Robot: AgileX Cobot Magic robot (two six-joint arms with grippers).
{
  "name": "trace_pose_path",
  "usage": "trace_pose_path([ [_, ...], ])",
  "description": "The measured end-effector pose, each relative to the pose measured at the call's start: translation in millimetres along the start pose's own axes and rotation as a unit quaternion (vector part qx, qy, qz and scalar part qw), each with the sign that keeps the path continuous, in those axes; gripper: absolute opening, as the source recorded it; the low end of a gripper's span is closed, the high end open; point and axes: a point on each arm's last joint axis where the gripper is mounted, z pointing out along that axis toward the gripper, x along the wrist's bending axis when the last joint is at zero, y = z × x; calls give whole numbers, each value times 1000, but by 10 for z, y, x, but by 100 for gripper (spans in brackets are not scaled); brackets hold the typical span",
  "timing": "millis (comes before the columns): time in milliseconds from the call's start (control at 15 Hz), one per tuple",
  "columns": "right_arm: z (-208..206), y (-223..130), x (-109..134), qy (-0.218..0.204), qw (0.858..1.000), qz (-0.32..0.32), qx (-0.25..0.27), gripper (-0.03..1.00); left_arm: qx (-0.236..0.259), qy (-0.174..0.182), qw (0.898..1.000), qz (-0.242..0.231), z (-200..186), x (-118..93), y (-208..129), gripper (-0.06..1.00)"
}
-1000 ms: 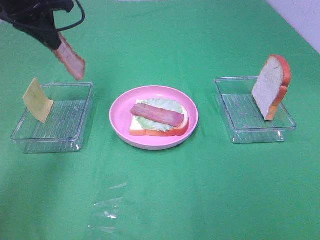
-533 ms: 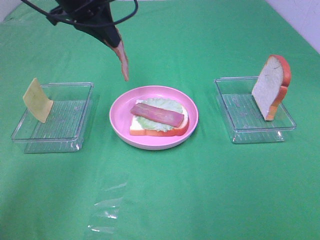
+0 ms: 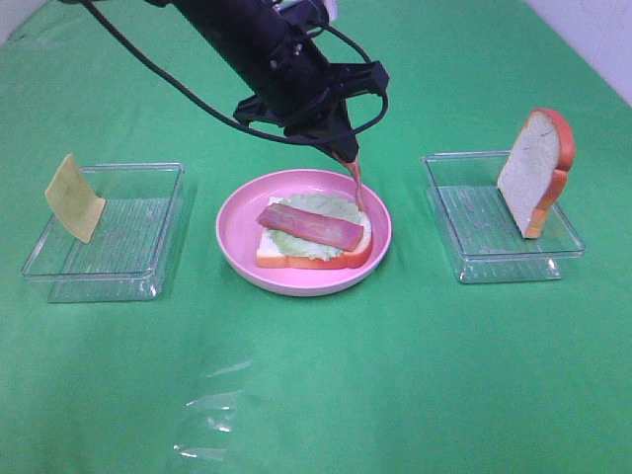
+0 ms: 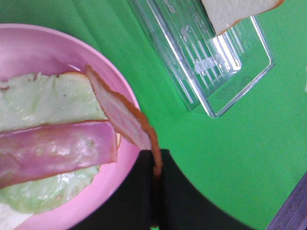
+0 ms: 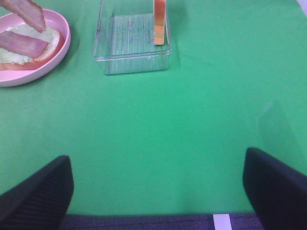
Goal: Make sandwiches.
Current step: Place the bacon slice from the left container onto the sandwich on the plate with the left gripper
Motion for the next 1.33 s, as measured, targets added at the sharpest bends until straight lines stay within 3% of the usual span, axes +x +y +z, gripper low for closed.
trace_pose_path([
  [467,0,0,0,0,1000,0,0,92,9,6,1000,-3,263,56,-52,0],
  [667,0,0,0,0,1000,0,0,92,36,43,998,22,274,134,-100,0],
  [1000,0,0,0,0,1000,0,0,92,63,147,986,40,243,328,-138,0],
  [1333,0,0,0,0,1000,0,0,92,69,169,982,43,228,368,-144,0],
])
